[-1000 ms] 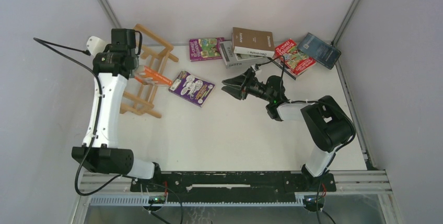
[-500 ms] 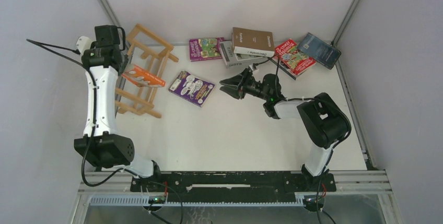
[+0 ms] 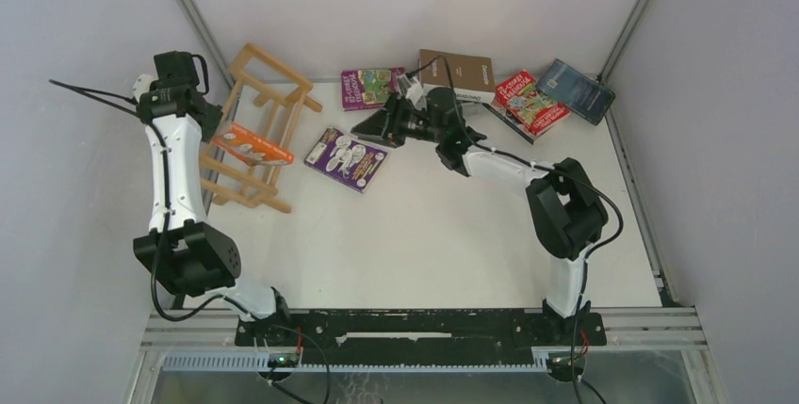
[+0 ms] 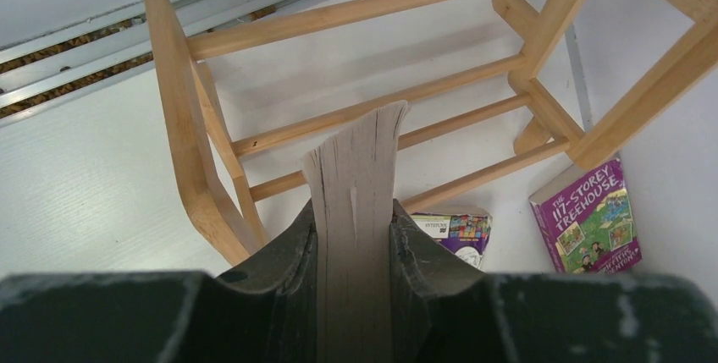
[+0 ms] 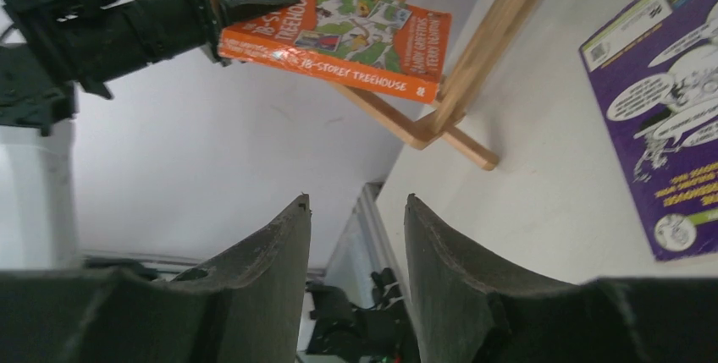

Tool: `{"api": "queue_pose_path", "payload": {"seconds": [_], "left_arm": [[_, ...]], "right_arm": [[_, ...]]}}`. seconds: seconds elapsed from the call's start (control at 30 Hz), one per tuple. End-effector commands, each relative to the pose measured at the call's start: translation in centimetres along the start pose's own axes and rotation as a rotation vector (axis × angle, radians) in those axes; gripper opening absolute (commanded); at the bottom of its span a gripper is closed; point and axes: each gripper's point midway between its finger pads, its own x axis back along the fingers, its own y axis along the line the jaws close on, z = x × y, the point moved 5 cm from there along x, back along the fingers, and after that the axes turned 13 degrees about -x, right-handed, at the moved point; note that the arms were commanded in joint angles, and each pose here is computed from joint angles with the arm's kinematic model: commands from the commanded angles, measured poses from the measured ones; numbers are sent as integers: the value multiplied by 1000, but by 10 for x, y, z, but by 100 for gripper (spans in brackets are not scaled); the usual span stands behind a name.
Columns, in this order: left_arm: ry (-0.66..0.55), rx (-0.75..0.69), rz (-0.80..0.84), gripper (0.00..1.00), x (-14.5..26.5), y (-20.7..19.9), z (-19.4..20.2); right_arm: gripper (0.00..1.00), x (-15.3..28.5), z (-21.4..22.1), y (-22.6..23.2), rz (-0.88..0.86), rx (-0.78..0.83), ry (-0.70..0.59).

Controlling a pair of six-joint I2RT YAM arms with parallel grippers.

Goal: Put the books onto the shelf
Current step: Place the book on the shelf.

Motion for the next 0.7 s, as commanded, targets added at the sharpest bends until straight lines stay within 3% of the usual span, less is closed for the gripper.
{"api": "queue_pose_path", "payload": {"seconds": [0.0,0.3,0.67], "left_arm": [[-27,26,53,0,-5,-4,-12],[-5,28,2,0,-19,4,-7],[8,50,-64,0,-28,24,-6]], "right_arm": [[52,-27,5,-17,150,177,45],[52,-80,12,-29,197,237,90],[52,-98,24,-43,214,234,122]]}}
